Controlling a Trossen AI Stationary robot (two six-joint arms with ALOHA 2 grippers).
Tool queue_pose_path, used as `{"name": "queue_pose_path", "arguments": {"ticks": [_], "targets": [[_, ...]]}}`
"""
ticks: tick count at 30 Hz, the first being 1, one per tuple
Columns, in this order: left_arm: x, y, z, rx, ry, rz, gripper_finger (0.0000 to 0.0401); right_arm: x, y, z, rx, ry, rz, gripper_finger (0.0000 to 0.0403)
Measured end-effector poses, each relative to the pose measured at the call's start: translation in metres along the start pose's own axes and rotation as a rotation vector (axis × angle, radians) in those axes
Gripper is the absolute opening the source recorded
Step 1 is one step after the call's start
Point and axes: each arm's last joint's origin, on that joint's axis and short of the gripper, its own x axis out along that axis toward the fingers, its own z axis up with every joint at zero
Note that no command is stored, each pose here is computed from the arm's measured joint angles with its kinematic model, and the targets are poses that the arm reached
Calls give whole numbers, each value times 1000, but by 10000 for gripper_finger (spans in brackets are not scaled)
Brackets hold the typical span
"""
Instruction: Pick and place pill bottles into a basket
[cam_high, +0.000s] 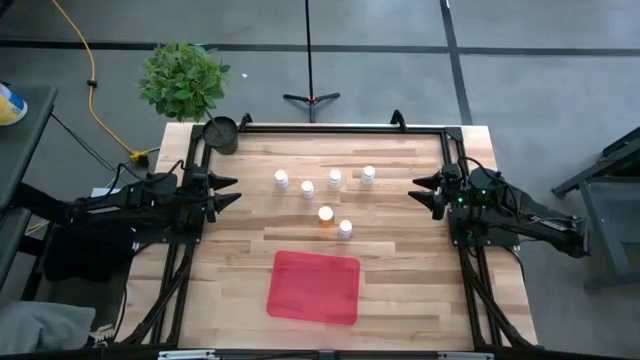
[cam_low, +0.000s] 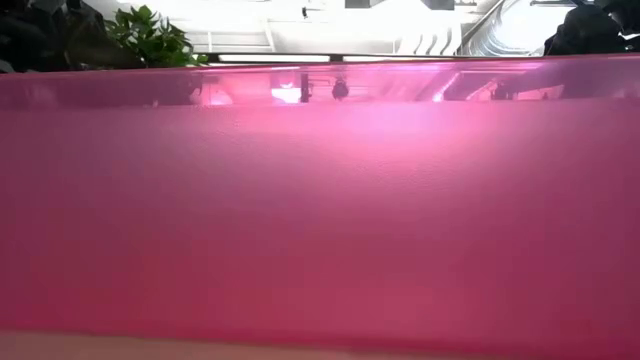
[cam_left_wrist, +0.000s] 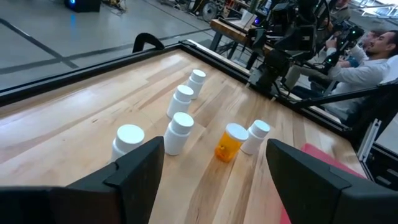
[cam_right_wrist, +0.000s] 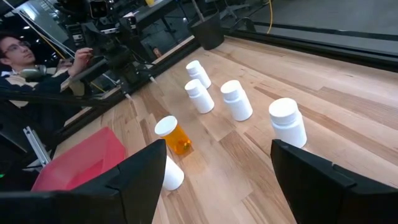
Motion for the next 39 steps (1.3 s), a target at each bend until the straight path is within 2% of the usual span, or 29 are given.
{"name": "queue_pose_path", "arguments": {"ticks": [14,19,24,30,39], "targets": [[2,-3,3,42,26,-22,317,0,1,0,57,10,29,279],[6,-13,25,135,36,-4,317,1,4,7,57,-29,50,279],[12,-26,53,261,96,69,317,-1,16,28,-21,-15,30,279],[25,-34,68,363,287,201,317,3,31,59,-123,148,-67,279],[55,-42,64,416,534,247,317,32,45,94,-189,510,-304,279]]}}
